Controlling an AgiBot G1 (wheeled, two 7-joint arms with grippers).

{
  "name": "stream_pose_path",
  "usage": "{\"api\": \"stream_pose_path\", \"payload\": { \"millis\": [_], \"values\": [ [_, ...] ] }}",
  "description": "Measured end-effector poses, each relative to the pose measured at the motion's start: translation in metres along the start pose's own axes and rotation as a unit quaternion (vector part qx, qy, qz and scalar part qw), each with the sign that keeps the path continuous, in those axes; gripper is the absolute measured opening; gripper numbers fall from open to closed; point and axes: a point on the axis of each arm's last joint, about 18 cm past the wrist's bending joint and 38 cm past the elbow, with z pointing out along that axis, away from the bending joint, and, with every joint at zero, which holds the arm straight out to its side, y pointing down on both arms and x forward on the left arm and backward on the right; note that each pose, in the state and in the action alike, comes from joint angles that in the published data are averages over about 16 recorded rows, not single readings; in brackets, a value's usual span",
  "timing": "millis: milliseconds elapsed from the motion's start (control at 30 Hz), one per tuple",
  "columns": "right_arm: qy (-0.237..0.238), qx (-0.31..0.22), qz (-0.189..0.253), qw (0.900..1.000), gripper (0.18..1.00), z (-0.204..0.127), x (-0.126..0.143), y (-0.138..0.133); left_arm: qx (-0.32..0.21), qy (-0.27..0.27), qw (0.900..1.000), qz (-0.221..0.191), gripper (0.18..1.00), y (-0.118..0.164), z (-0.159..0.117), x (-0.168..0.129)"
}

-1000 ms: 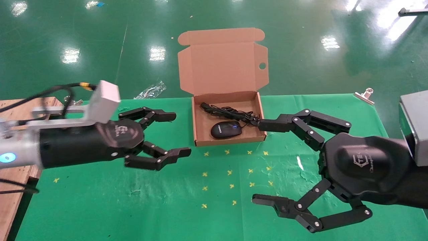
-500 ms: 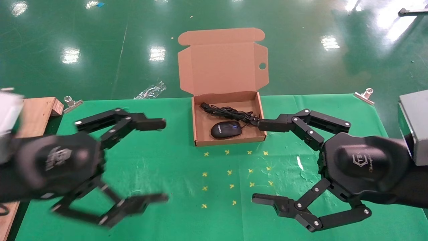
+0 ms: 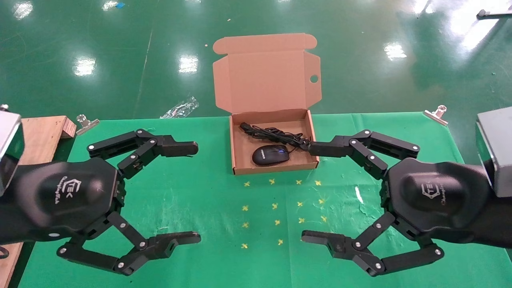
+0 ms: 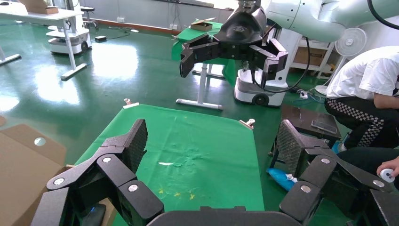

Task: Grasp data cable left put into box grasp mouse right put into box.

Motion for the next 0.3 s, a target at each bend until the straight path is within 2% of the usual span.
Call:
{"api": "stream_pose_path", "payload": {
  "millis": [300],
  "values": [
    [0.000,0.000,0.000,1.000,1.001,0.0000,0.0001,0.0000,-0.003,-0.003,1.0000,-0.003,1.001,0.0021,0.0011,-0.0022]
  ]
}}
